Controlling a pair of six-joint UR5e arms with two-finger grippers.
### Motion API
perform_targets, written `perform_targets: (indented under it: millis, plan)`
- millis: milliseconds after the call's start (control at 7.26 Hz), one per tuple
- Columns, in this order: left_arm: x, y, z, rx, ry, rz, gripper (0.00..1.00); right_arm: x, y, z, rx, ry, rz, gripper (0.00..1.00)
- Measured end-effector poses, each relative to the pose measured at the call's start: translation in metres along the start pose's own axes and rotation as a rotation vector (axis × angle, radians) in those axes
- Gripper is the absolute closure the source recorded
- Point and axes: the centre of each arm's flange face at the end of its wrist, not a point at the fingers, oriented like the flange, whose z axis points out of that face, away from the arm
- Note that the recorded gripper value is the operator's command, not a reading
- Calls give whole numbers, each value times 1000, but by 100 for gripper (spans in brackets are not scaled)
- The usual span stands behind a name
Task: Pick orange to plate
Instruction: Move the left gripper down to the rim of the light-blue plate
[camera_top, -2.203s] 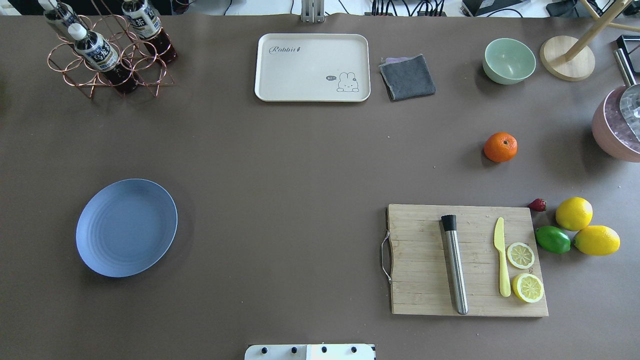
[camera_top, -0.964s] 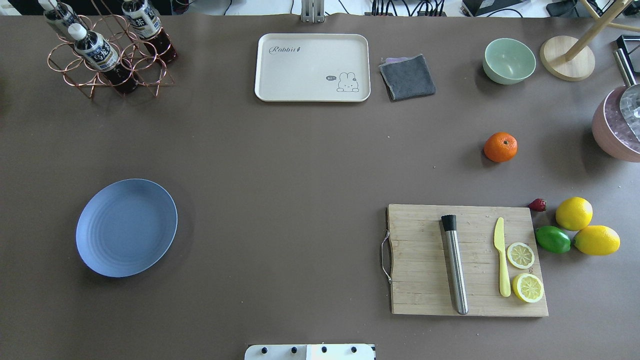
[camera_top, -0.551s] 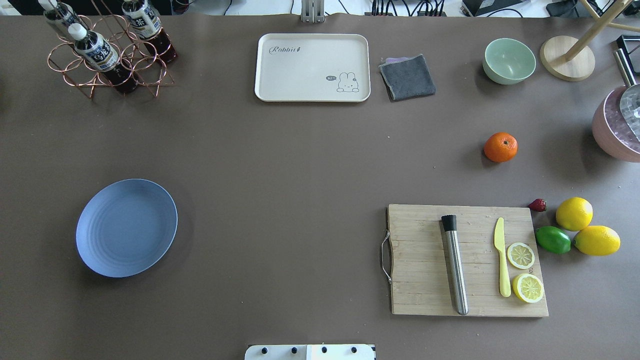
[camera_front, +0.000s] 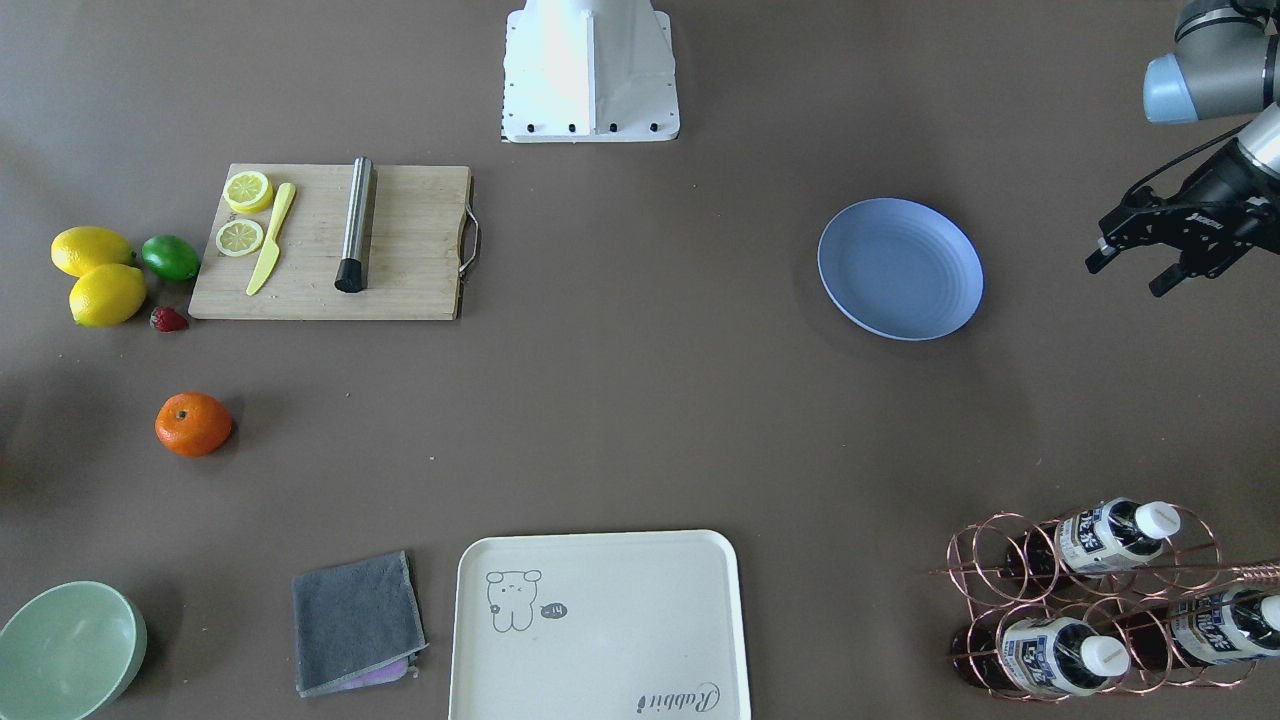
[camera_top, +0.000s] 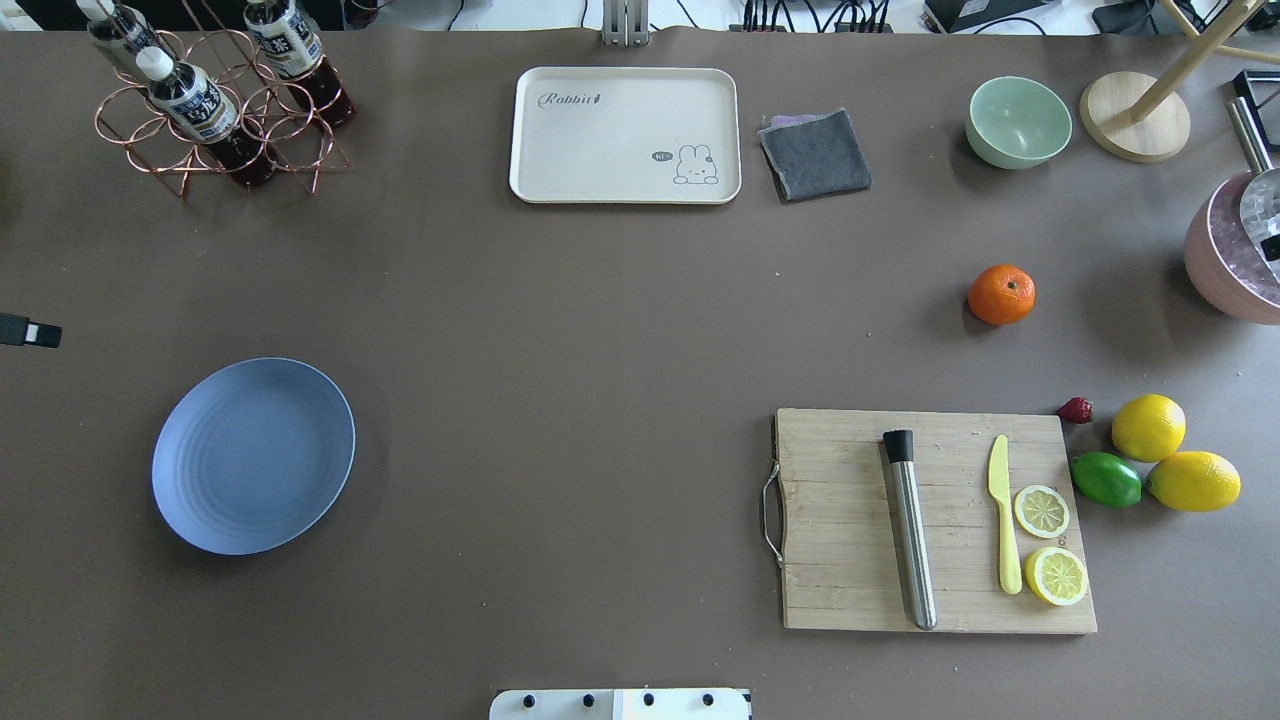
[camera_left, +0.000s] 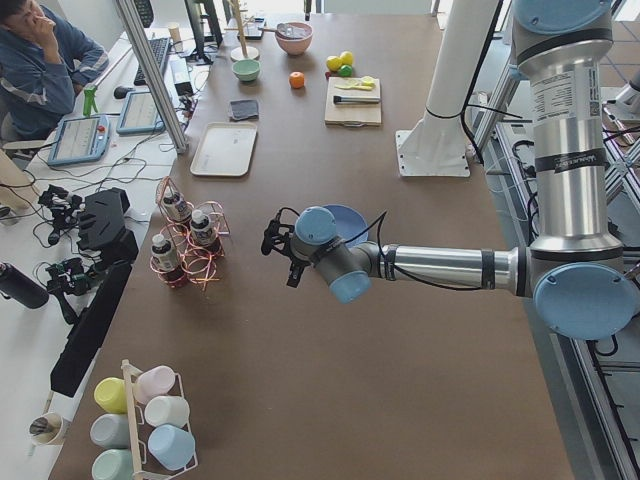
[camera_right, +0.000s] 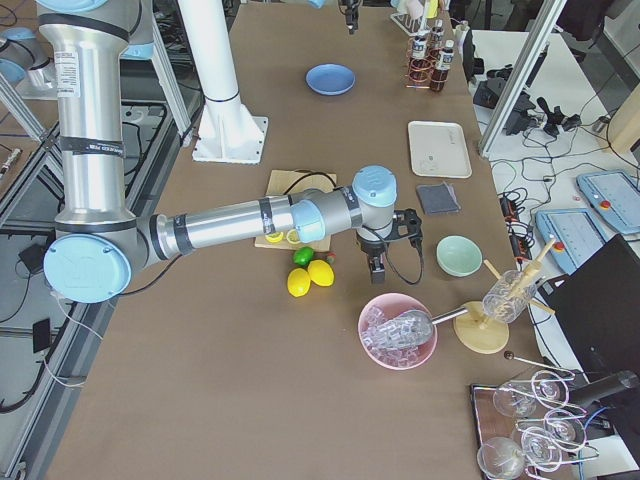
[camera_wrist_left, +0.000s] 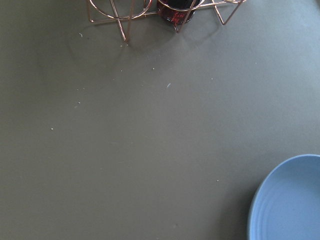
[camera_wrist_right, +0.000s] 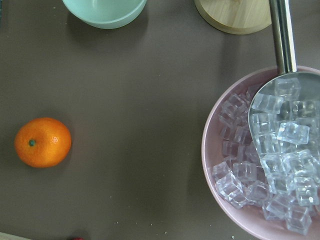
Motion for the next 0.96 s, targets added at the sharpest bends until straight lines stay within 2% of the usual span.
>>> perform_targets:
  millis: [413,551,688,826,964]
  plan:
    - [59,40,72,15,-6,-81,3,-21,2,15,13,-10,9,0]
    - [72,53,87,19,-7,-88,8,-22,2,16,12,-10,8,0]
    - [78,62,96,21,-10,-87,16,-22,2,16,12,-11,7,0]
    - [78,66,100,20,-15,-83,37,-23,2,17,12,-11,6,0]
    - [77,69,102,16,-20,-70,46,-23,2,17,11,-11,5,0]
